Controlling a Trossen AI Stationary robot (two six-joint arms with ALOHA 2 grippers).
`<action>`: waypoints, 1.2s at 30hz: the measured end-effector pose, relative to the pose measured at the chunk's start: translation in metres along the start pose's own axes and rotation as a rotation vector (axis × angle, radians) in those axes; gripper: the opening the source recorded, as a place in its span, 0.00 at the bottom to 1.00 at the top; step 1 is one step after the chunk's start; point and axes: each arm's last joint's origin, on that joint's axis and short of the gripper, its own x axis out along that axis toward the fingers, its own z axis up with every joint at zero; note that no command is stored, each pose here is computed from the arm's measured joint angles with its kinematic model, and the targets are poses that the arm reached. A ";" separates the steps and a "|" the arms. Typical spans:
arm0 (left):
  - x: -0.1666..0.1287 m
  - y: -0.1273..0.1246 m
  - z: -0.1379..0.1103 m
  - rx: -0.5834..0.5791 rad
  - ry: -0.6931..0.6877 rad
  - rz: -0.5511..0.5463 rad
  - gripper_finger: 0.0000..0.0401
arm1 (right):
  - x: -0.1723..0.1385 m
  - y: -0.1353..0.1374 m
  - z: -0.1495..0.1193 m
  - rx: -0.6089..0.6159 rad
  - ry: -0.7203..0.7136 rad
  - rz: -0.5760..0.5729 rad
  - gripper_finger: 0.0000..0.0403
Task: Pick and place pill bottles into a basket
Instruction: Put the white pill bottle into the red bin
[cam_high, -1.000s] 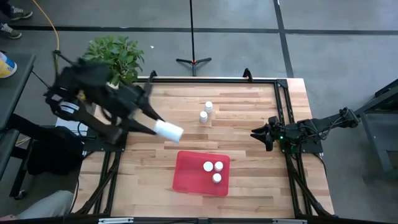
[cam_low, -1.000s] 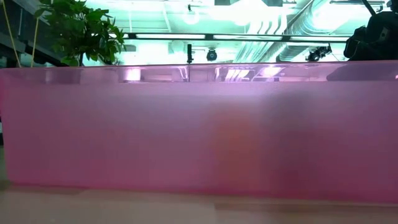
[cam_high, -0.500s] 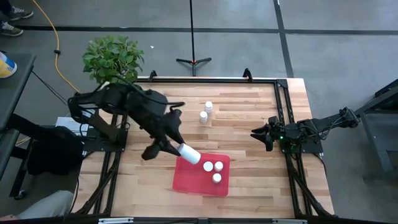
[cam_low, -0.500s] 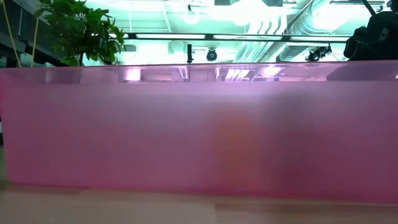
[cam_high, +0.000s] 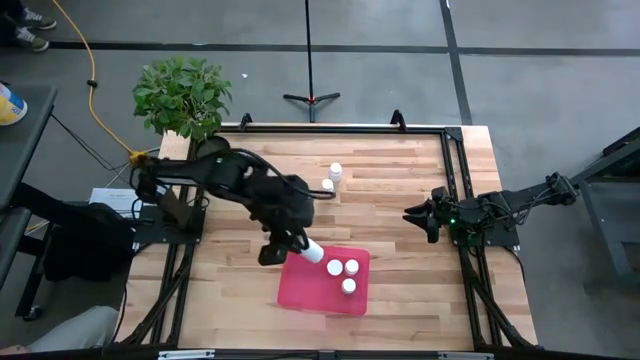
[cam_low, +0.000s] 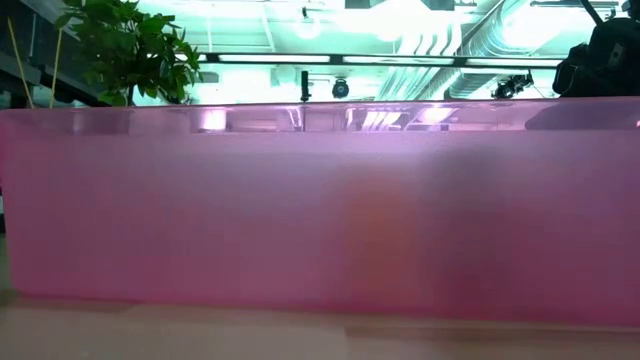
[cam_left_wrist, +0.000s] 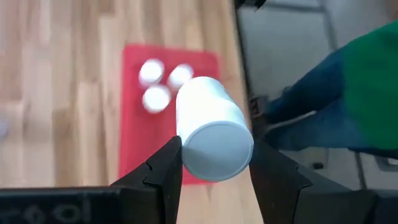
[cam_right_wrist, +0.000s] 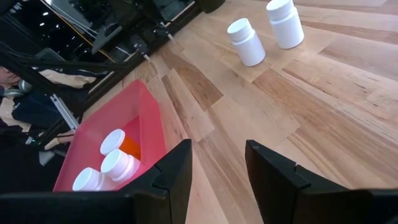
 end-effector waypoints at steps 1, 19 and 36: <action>0.005 0.002 -0.001 -0.013 0.029 0.024 0.48 | 0.000 0.000 0.000 0.000 0.001 0.001 0.35; 0.087 0.024 0.007 -0.067 0.253 0.275 0.48 | 0.000 0.000 0.000 0.000 0.002 0.003 0.35; 0.140 0.020 -0.006 -0.033 0.414 0.320 0.48 | 0.000 0.000 0.000 0.027 0.004 0.005 0.35</action>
